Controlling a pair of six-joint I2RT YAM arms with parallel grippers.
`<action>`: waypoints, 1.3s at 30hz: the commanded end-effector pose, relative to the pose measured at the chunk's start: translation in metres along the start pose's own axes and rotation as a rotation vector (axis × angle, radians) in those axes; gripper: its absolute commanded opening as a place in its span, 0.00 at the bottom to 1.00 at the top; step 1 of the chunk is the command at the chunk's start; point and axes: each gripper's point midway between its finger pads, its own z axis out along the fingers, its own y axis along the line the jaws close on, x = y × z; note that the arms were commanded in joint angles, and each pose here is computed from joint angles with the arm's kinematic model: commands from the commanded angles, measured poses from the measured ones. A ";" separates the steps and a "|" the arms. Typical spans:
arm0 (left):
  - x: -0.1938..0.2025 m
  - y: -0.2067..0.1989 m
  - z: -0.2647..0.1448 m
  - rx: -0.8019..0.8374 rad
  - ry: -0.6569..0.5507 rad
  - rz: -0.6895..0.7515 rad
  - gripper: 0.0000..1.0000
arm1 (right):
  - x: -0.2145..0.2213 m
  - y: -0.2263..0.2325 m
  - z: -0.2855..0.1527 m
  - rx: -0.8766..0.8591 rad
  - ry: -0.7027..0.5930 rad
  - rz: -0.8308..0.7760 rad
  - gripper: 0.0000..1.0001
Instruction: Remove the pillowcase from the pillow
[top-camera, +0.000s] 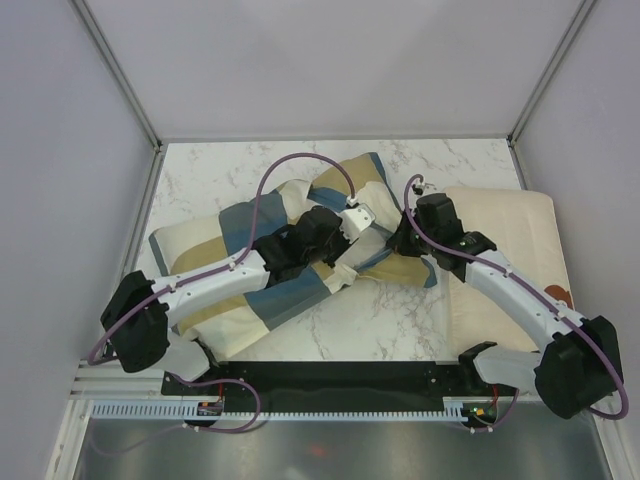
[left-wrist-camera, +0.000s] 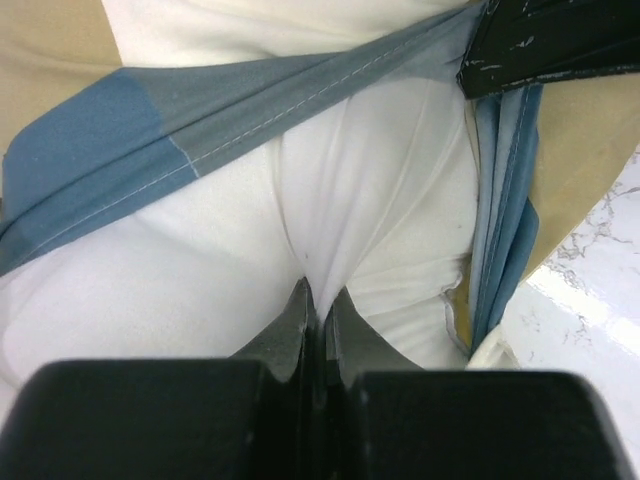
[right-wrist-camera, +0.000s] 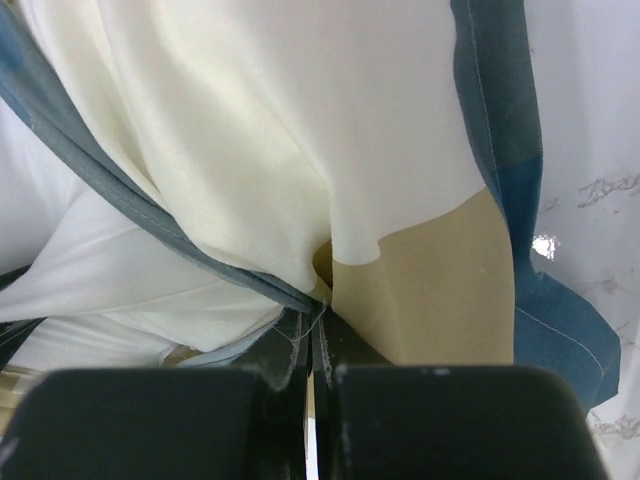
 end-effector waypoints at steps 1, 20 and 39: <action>0.040 0.057 -0.047 -0.217 0.155 -0.040 0.02 | 0.003 -0.140 -0.024 0.552 0.022 -0.043 0.00; 0.028 0.125 -0.098 -0.382 0.016 -0.205 0.02 | 0.011 -0.172 -0.019 0.629 0.097 -0.012 0.00; 0.019 0.201 -0.157 -0.566 -0.161 -0.390 0.02 | 0.014 -0.172 -0.017 0.631 0.116 -0.012 0.00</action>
